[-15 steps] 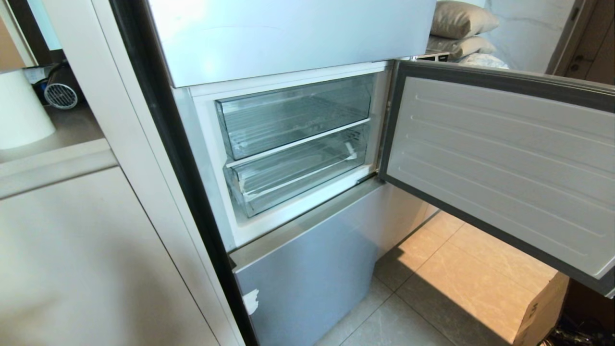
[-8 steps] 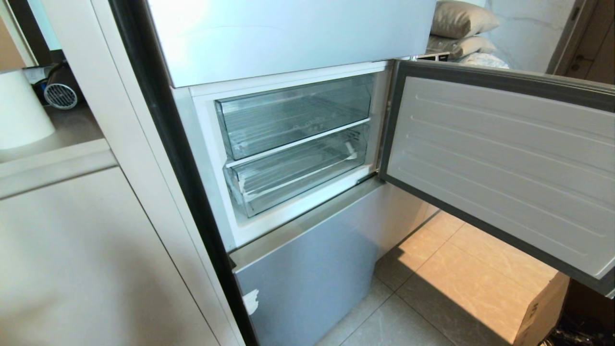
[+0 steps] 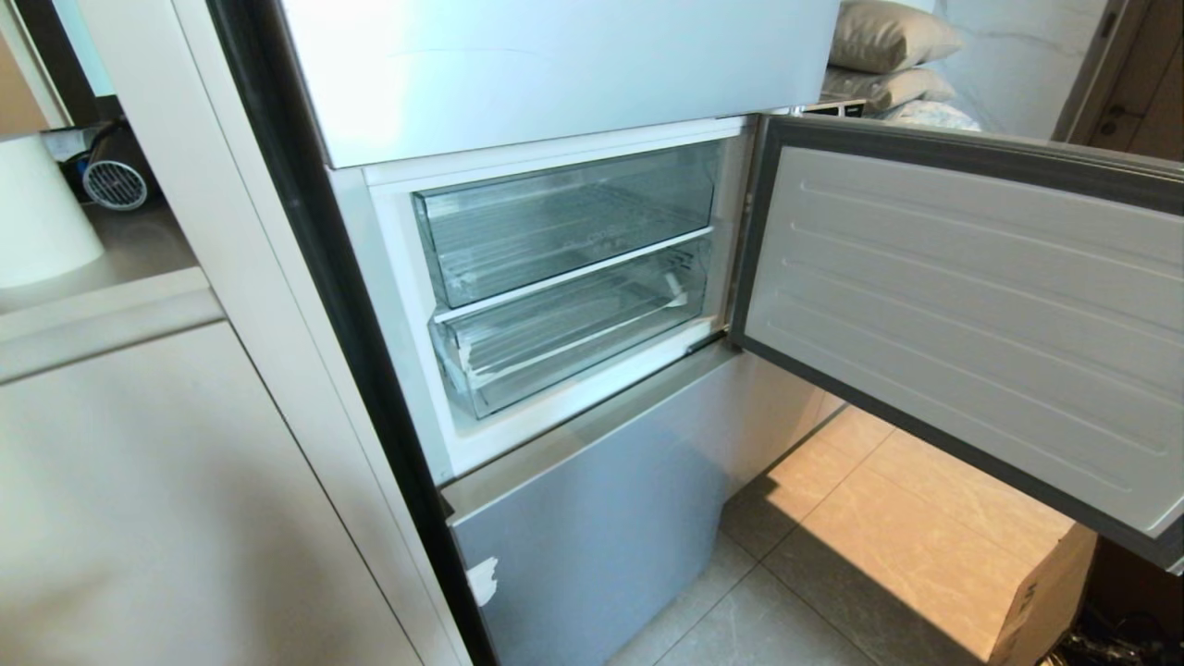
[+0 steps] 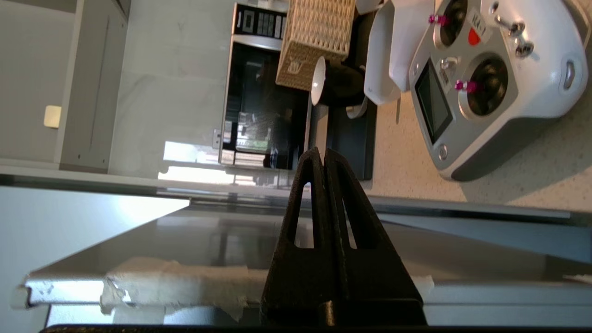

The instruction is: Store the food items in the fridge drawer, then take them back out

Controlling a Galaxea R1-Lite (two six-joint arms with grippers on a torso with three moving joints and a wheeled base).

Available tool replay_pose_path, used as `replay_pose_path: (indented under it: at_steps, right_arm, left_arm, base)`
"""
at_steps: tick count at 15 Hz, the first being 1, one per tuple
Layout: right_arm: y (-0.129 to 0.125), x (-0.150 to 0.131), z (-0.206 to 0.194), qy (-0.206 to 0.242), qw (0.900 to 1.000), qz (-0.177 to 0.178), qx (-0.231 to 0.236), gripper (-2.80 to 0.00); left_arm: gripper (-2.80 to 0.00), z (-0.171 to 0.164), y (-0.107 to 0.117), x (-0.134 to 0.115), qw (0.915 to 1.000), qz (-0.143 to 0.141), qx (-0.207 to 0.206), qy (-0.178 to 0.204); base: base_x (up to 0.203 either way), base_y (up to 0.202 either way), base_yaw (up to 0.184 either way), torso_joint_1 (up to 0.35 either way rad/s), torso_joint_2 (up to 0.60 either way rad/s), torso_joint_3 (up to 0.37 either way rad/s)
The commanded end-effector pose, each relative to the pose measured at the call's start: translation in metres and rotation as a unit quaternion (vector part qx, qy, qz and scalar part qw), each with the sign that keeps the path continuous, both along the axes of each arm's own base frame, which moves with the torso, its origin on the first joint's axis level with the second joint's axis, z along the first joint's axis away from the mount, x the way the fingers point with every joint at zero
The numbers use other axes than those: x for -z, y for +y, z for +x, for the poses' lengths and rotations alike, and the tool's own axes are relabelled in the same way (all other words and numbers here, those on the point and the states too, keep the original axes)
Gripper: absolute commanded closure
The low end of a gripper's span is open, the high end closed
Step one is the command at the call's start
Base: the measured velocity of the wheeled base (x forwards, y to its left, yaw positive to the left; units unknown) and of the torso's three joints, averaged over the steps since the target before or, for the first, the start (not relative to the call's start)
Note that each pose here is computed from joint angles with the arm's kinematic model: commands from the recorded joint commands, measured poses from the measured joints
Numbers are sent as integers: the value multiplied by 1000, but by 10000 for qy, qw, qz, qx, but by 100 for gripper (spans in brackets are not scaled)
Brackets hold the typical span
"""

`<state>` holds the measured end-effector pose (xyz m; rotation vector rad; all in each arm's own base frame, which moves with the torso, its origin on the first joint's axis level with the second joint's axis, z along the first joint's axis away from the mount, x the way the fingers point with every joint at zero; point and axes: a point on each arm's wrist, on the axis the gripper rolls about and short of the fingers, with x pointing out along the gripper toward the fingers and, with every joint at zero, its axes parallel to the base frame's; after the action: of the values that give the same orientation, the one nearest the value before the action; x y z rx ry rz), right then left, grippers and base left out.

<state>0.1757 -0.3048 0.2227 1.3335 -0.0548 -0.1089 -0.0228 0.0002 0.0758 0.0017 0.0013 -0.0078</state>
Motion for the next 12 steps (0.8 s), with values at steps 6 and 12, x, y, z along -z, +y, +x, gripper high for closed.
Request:
replay_pose_path:
  at_steps: [6,12]
  right_arm:
    - [54,-19,-15,-96,9992,-139,-365,0]
    - [133,-66,-62,-539,9932,-974,-350,0]
  left_arm:
    - [0,0,0,0,10000,-1,0,9]
    - [0,0,0,0,10000,-1,0,9]
  base:
    - [0,0,0,0,0,0]
    - [0,0,0,0,0,0]
